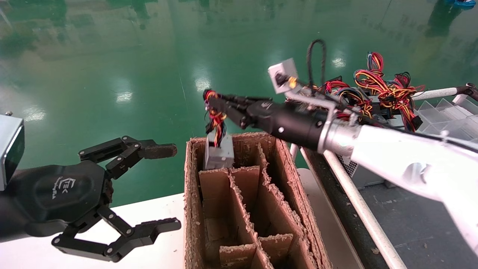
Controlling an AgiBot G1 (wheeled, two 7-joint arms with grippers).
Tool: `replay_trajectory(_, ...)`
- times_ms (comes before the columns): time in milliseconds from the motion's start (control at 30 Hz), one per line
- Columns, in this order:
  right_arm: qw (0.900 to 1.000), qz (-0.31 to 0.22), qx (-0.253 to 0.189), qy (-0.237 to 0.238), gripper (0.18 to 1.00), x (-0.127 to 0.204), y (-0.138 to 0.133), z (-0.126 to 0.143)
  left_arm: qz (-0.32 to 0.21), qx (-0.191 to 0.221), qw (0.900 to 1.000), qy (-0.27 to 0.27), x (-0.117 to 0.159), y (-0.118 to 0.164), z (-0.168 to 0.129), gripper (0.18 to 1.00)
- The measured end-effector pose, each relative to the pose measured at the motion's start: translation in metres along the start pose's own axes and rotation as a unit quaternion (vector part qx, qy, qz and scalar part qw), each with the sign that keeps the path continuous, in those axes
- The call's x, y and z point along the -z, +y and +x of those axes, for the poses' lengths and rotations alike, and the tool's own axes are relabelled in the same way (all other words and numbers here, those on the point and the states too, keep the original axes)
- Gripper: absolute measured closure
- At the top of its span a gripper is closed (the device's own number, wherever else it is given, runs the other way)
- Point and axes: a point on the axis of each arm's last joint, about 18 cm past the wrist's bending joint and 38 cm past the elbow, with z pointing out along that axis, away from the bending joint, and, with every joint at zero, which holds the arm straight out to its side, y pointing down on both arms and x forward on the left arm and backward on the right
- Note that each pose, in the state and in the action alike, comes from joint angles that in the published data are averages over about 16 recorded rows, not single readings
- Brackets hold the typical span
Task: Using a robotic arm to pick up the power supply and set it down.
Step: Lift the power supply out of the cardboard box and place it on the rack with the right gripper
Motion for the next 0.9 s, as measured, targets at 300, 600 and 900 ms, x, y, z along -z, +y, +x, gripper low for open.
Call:
replay_trajectory(300,0.999,0.040,0.008,-0.004,0.907,0.049,-0.048,0.007,0.000,0.000,1.0000,0.000,0.000,0.000,0.000,0.184)
replay_trajectory(600,0.998,0.050,0.026,-0.014,0.907,0.114,-0.090,0.007,0.000,0.000,1.0000,0.000,0.000,0.000,0.000,0.184)
replay_trajectory(900,0.998,0.034,0.041,-0.028,0.907,0.181,-0.117,0.001,0.000,0.000,1.0000,0.000,0.000,0.000,0.000,0.184)
